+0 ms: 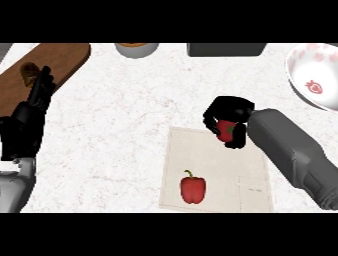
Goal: Pick the tomato from the placemat and place it in the bowl
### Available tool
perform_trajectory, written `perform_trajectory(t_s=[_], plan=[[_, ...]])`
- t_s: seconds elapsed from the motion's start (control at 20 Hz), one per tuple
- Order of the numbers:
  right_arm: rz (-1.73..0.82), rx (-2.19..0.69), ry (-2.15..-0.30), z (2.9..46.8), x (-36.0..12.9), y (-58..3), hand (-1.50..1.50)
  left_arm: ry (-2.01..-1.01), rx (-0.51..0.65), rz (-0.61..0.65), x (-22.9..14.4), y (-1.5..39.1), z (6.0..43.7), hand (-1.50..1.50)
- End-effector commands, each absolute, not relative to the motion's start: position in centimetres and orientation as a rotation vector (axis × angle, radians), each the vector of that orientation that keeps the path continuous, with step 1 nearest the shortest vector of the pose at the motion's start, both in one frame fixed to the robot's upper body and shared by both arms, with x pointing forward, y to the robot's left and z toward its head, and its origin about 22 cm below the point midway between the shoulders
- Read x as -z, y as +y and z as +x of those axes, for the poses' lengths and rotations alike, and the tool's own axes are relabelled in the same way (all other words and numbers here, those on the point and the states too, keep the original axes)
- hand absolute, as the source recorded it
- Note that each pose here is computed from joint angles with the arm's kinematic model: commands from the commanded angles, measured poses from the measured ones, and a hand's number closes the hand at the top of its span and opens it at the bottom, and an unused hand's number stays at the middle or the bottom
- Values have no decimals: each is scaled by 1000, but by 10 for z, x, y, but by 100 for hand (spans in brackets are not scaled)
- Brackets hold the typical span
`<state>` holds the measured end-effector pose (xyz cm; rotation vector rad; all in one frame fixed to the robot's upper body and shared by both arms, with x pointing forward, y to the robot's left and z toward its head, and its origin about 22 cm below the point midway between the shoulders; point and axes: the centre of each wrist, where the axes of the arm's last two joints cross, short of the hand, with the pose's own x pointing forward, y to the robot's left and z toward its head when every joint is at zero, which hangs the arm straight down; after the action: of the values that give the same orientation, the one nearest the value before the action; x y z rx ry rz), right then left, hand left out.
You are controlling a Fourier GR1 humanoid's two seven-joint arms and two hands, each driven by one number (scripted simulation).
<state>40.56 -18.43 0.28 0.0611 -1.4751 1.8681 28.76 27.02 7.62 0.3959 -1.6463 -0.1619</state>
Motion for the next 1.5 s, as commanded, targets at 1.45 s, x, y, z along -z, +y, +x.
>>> perform_trajectory(t_s=[1.45], plan=[[-1225, 74, -1342, 463, -120, -207, 150, -1632, 141, 408, -84, 281, 288, 0]])
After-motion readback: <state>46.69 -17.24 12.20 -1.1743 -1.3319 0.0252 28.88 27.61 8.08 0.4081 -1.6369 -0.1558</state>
